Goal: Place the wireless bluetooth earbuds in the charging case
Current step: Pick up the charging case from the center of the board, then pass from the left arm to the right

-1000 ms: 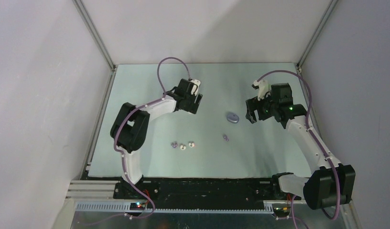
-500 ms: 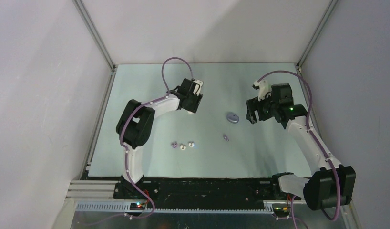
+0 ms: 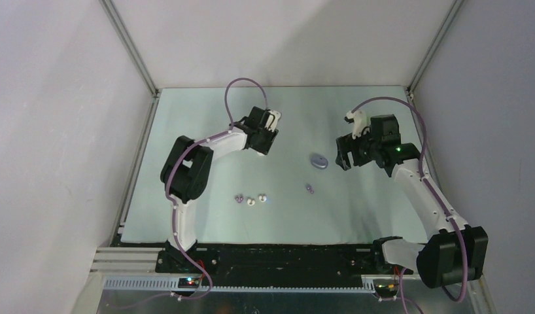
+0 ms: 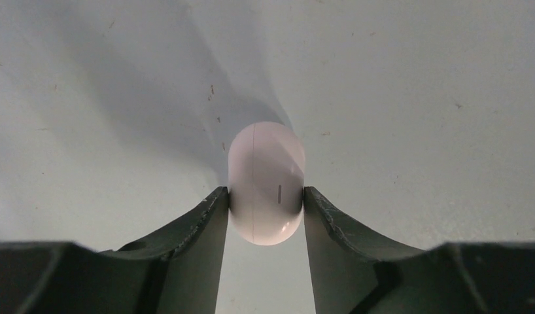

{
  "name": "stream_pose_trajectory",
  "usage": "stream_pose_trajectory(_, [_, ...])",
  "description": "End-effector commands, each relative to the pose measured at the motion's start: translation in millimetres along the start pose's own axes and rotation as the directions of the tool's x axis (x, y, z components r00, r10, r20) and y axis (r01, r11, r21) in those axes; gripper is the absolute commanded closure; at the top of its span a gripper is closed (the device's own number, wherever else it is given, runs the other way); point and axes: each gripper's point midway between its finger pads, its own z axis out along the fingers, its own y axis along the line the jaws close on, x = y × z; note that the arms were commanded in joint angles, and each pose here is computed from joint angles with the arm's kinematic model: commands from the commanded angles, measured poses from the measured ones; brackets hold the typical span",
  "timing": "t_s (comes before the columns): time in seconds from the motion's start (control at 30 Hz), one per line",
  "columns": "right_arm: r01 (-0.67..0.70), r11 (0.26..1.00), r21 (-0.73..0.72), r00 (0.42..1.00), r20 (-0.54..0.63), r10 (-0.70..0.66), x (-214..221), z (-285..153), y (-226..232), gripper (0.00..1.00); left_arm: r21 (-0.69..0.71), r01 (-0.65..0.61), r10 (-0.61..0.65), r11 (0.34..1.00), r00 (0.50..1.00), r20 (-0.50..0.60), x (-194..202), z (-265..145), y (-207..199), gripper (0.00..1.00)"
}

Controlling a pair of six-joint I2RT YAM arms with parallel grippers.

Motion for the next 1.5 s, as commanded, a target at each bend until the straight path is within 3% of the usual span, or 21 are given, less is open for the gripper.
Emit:
stream_pose_trajectory(0.0, [0.001, 1.000, -0.023, 0.999, 0.038, 0.000, -17.2, -0.5, 6.4, 0.20, 0.019, -0.020, 0.021, 1.000, 0.998, -0.057, 8.2, -4.7, 0.6, 0.48])
stream_pose_trajectory(0.33, [-0.004, 0.999, -0.033, 0.999, 0.032, 0.005, -17.5, 3.2, 8.4, 0.20, 0.017, -0.013, 0.014, 1.000, 0.997, -0.073, 13.7, -5.9, 3.9, 0.49])
stream_pose_trajectory(0.57, [-0.009, 0.999, -0.041, 0.999, 0.052, 0.011, -24.8, 4.3, 9.6, 0.20, 0.054, -0.042, 0.044, 0.998, 0.998, -0.047, -0.4, -17.0, 2.5, 0.66])
stream_pose_trajectory(0.77, [-0.163, 0.975, -0.148, 0.980, 0.092, 0.178, -60.0, -7.3, 33.2, 0.20, 0.103, -0.132, 0.120, 0.986, 0.986, 0.119, -38.1, -66.4, 0.6, 0.72])
stream_pose_trajectory(0.9, [-0.243, 0.936, -0.254, 0.962, 0.061, 0.267, -80.9, -1.8, 54.5, 0.20, 0.139, -0.282, 0.232, 0.949, 0.926, 0.299, -60.7, -116.9, -13.1, 0.72])
stream_pose_trajectory(0.97, [-0.244, 0.922, -0.301, 0.964, 0.031, 0.265, -86.5, 6.8, 65.9, 0.21, 0.118, -0.368, 0.296, 0.922, 0.868, 0.398, -75.6, -150.6, -19.9, 0.72])
stream_pose_trajectory(1.1, [-0.234, 0.896, -0.376, 0.970, -0.031, 0.240, -93.2, 27.3, 86.5, 0.25, 0.070, -0.516, 0.417, 0.854, 0.759, 0.501, -85.0, -188.8, -32.7, 0.72])
stream_pose_trajectory(1.23, [-0.253, 0.805, -0.537, 0.961, -0.048, 0.271, -121.4, 31.8, 115.1, 0.26, 0.013, -0.603, 0.499, 0.797, 0.672, 0.548, -86.9, -211.5, -41.1, 0.72])
stream_pose_trajectory(1.47, [-0.189, 0.628, -0.755, 0.970, -0.047, 0.237, -153.1, 14.4, 160.6, 0.26, 0.022, -0.638, 0.530, 0.769, 0.658, 0.535, -82.8, -215.8, -49.7, 0.72])
